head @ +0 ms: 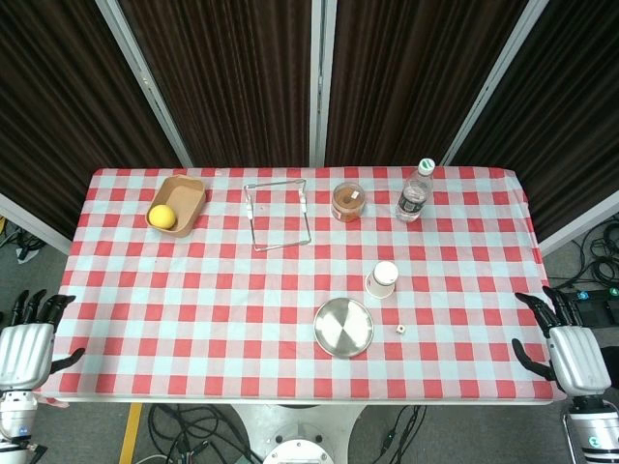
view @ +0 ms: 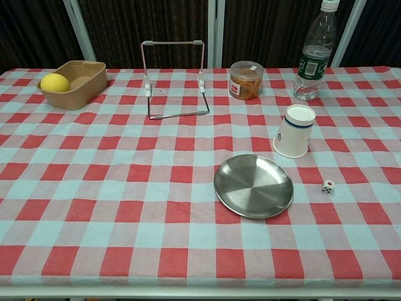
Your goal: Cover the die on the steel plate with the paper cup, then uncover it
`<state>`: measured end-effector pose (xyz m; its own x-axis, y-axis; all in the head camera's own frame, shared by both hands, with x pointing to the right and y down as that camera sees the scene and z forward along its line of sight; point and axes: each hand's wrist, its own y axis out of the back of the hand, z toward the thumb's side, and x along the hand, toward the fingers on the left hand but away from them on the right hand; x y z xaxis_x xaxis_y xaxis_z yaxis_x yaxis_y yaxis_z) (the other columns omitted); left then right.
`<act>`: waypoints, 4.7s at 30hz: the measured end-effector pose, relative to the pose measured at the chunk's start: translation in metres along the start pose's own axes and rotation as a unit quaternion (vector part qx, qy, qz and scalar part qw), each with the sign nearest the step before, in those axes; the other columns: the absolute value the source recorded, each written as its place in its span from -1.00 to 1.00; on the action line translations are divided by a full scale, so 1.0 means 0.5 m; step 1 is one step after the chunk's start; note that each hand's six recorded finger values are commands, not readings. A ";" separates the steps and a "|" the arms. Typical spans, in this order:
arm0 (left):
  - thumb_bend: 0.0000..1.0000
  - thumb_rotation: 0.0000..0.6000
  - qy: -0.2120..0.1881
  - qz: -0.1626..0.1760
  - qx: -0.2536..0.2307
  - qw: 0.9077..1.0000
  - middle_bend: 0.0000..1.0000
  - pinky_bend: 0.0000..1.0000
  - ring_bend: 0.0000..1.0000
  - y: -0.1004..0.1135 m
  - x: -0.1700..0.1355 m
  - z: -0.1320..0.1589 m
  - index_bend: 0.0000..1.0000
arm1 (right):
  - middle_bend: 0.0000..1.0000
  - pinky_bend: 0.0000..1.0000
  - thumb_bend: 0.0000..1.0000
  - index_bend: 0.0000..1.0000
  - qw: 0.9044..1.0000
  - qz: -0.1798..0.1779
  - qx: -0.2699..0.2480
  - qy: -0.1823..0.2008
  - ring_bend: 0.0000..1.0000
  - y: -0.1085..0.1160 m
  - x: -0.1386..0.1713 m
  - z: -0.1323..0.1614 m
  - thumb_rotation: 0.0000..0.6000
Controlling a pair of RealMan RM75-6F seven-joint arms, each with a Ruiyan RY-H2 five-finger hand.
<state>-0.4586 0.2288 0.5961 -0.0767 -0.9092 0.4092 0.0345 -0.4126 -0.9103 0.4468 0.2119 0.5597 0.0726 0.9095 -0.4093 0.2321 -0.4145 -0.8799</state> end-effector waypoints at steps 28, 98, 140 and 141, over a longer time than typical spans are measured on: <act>-0.97 1.00 -0.009 -0.015 -0.031 0.999 -0.60 -0.99 -0.82 -0.009 -0.001 0.005 -0.59 | 0.71 0.77 -0.56 -0.25 0.981 0.138 0.081 0.107 0.65 -0.158 -0.110 0.125 1.00; -0.97 1.00 0.011 -0.019 -0.046 0.999 -0.60 -0.99 -0.82 -0.029 -0.017 -0.031 -0.59 | 0.74 0.88 -0.53 -0.87 0.931 0.223 0.133 0.254 0.65 -0.381 -0.261 0.427 1.00; -0.96 1.00 0.006 -0.029 -0.033 0.999 -0.60 -0.99 -0.82 -0.026 -0.010 -0.017 -0.59 | -0.58 -0.93 -0.55 -0.50 0.961 0.203 -0.185 0.020 -1.00 -0.280 -0.399 0.213 1.00; -0.96 1.00 0.007 -0.030 -0.033 0.999 -0.60 -0.99 -0.82 -0.027 -0.010 -0.017 -0.59 | -0.57 -0.93 -0.55 -0.50 0.962 0.204 -0.183 0.019 -1.00 -0.281 -0.401 0.213 1.00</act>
<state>-0.4673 0.2393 0.6059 -0.0899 -0.8820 0.4625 -0.0366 -0.4612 -0.8866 0.2963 0.0845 0.7395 0.2644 0.6766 -0.6872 0.5014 -0.7052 -0.5014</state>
